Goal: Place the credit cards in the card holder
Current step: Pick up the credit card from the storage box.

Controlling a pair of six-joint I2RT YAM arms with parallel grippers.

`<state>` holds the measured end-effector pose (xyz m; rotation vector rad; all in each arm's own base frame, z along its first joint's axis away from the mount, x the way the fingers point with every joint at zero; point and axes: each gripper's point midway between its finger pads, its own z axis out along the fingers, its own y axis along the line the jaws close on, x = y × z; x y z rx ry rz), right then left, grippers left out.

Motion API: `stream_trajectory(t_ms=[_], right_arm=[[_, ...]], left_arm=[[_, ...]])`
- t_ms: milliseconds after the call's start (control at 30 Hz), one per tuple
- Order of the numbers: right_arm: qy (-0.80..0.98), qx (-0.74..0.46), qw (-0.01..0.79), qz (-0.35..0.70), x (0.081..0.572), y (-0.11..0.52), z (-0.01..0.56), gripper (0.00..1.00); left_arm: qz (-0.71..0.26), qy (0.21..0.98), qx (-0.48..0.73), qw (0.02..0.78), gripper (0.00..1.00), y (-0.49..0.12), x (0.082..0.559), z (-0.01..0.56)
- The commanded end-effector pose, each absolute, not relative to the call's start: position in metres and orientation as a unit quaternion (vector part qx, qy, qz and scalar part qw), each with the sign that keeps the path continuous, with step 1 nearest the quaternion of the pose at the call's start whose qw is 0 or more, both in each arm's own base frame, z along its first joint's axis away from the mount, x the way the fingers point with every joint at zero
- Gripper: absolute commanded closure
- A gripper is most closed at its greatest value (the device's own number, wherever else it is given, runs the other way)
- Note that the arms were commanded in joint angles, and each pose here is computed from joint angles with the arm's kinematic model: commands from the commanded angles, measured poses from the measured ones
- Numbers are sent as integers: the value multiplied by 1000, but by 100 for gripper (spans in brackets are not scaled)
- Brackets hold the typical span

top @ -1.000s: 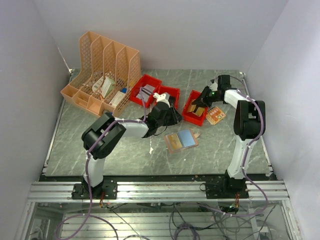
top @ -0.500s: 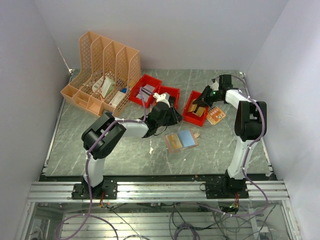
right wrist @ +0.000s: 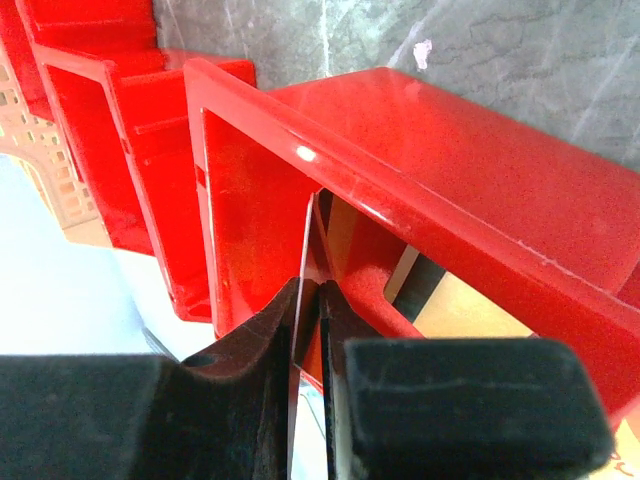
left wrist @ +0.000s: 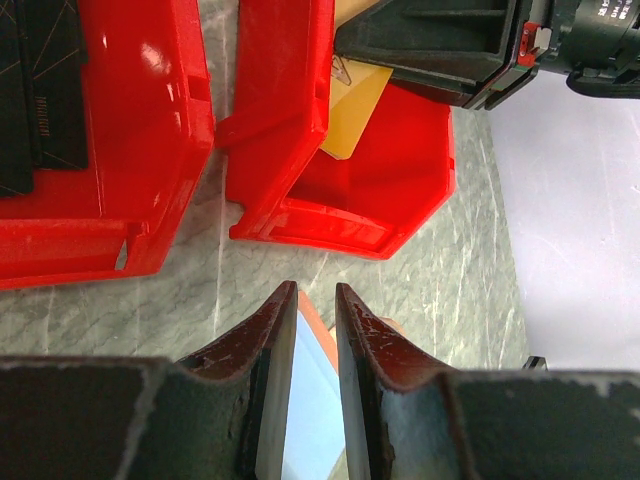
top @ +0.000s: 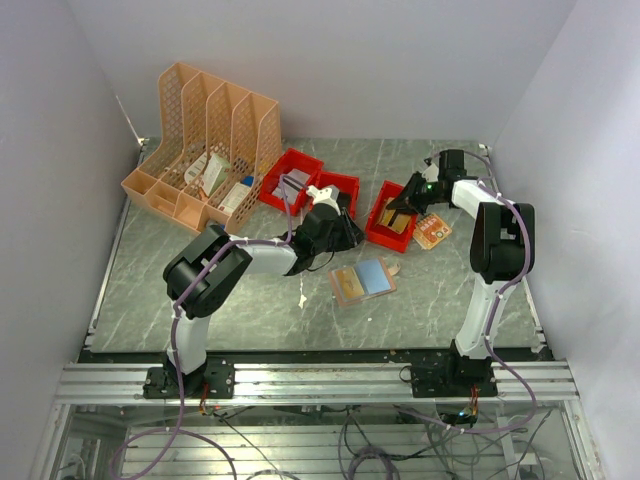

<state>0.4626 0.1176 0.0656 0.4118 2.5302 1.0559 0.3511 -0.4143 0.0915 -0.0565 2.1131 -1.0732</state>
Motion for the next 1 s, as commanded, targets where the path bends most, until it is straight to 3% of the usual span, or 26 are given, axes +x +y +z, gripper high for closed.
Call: stream_trajectory(t_ms=[0, 133, 467, 633, 767, 967], right_arm=[[897, 137, 203, 369, 461, 112, 81, 90], [897, 138, 204, 366, 460, 110, 79, 100], [897, 93, 259, 346, 458, 94, 114, 100], [882, -2, 315, 351, 440, 89, 151, 100], [825, -145, 338, 429, 403, 111, 188, 100], [759, -280, 340, 479, 346, 133, 202, 100]], left_arm=[[-432, 811, -20, 393, 66, -412, 354, 111], [-433, 811, -19, 392, 67, -412, 354, 111], [-438, 805, -16, 400, 67, -408, 351, 120], [-464, 778, 7, 423, 66, -404, 341, 145], [-481, 750, 33, 453, 65, -390, 325, 174], [-474, 719, 54, 506, 40, -339, 286, 195]])
